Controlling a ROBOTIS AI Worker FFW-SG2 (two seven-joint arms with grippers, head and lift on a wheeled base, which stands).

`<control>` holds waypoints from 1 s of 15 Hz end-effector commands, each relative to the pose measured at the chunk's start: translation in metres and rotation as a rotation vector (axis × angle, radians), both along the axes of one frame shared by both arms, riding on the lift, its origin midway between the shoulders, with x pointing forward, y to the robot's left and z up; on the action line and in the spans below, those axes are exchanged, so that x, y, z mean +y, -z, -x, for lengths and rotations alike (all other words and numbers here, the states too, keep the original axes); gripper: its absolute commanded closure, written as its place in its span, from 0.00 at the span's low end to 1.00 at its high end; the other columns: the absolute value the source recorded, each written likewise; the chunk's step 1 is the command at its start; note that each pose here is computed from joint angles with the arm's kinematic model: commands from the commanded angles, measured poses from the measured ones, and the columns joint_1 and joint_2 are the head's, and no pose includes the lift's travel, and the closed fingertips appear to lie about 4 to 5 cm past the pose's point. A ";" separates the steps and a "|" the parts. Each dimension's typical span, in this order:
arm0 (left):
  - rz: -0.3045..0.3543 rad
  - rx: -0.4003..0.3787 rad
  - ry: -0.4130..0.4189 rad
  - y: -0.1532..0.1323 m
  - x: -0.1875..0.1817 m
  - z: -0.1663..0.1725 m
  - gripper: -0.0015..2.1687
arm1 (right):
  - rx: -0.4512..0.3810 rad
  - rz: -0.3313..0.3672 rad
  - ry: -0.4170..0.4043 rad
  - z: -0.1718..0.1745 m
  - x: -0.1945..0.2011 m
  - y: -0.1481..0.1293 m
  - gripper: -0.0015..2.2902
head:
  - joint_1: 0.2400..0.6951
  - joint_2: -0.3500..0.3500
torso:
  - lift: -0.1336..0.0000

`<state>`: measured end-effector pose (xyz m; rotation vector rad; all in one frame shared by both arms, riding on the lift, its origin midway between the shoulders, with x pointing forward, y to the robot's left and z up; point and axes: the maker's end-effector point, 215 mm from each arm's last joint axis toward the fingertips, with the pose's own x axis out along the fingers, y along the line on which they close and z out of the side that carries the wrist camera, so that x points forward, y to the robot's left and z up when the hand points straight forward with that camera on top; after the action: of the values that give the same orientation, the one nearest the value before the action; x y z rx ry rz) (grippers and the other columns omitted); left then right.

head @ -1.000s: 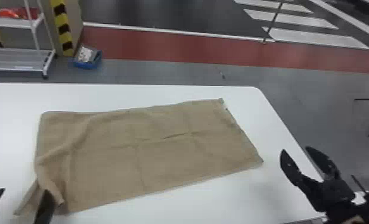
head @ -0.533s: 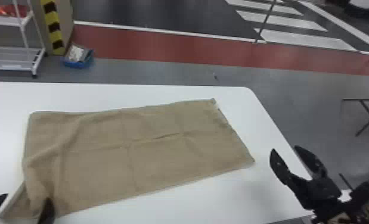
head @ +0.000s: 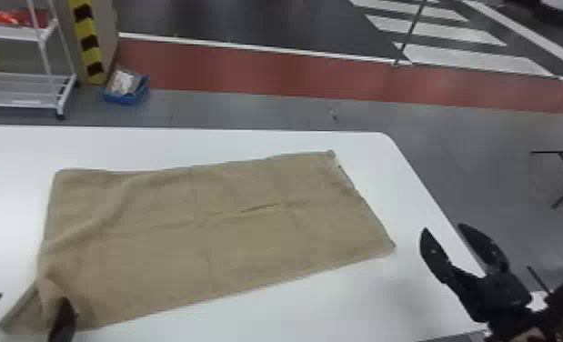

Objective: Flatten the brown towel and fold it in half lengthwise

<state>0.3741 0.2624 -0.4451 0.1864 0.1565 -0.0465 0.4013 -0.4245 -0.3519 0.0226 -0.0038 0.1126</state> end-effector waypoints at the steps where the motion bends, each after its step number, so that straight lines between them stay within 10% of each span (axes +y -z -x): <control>1: 0.007 -0.014 -0.006 -0.007 0.003 0.001 0.10 | 0.000 0.000 0.000 0.000 0.000 0.000 0.09 | 1.00 0.16 | 0.04; 15: 0.010 -0.008 -0.033 -0.006 0.038 0.010 0.33 | 0.001 -0.005 -0.003 -0.002 0.002 0.002 0.09 | 1.00 0.24 | 0.04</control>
<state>0.3658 0.3005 -0.4350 0.1744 0.1396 -0.0105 0.4024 -0.4233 -0.3539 0.0270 -0.0026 0.1137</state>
